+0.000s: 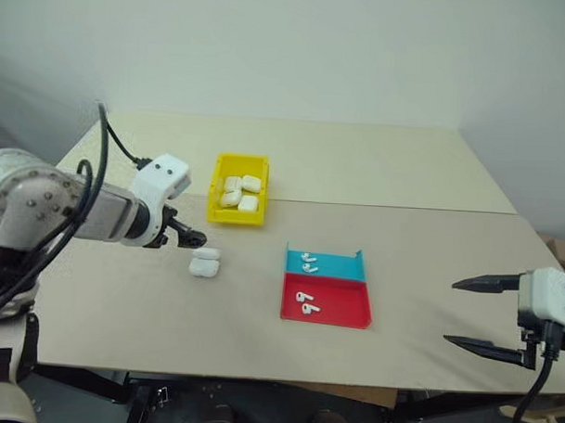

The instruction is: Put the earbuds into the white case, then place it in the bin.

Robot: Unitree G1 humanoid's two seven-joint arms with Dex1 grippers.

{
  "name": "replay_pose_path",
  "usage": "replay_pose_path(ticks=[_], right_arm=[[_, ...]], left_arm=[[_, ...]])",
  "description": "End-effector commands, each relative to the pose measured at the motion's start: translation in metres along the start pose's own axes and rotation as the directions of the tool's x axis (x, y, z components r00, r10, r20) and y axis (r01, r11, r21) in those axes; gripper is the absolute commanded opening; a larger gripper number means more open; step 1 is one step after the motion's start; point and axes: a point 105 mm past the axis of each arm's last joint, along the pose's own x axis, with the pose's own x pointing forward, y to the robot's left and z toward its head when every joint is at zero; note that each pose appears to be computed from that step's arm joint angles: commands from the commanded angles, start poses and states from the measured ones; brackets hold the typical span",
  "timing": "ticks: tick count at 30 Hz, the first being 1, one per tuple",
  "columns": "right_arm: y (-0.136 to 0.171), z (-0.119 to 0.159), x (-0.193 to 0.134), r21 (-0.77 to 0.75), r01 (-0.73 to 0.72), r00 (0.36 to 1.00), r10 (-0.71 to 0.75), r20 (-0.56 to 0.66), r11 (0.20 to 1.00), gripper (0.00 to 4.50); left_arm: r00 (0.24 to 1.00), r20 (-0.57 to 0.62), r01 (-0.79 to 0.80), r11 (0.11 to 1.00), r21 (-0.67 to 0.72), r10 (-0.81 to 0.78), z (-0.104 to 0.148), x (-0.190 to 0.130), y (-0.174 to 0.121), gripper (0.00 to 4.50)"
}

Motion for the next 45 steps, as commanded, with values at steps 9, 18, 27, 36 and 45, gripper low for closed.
replay_pose_path(ticks=[9, 18, 27, 36, 45], right_arm=[[0.002, 0.006, -0.001, -0.012, 0.015, 1.000, -0.015, 0.002, 1.000, 4.47], [0.008, 0.003, -0.003, 0.007, 0.006, 1.000, -0.006, -0.014, 1.000, 4.47], [0.006, 0.000, -0.004, 0.003, 0.021, 0.999, -0.021, -0.033, 1.000, 4.47], [0.008, -0.002, -0.004, 0.006, 0.034, 0.999, -0.034, -0.042, 0.999, 4.47], [0.010, -0.004, -0.002, 0.007, 0.043, 0.998, -0.042, -0.044, 0.999, 4.47]], left_arm=[[0.997, -0.031, -0.079, 0.981, -0.179, 0.075, -0.001, 0.026, -0.027, 4.50], [0.985, -0.084, -0.164, 0.964, -0.211, 0.149, -0.014, 0.039, -0.027, 4.50], [0.985, -0.133, -0.145, 0.948, -0.284, 0.111, -0.020, 0.056, -0.035, 4.50], [0.972, -0.175, -0.199, 0.939, -0.281, 0.153, -0.023, 0.061, -0.033, 4.50], [0.967, -0.199, -0.210, 0.938, -0.276, 0.158, -0.020, 0.065, -0.029, 4.50]])
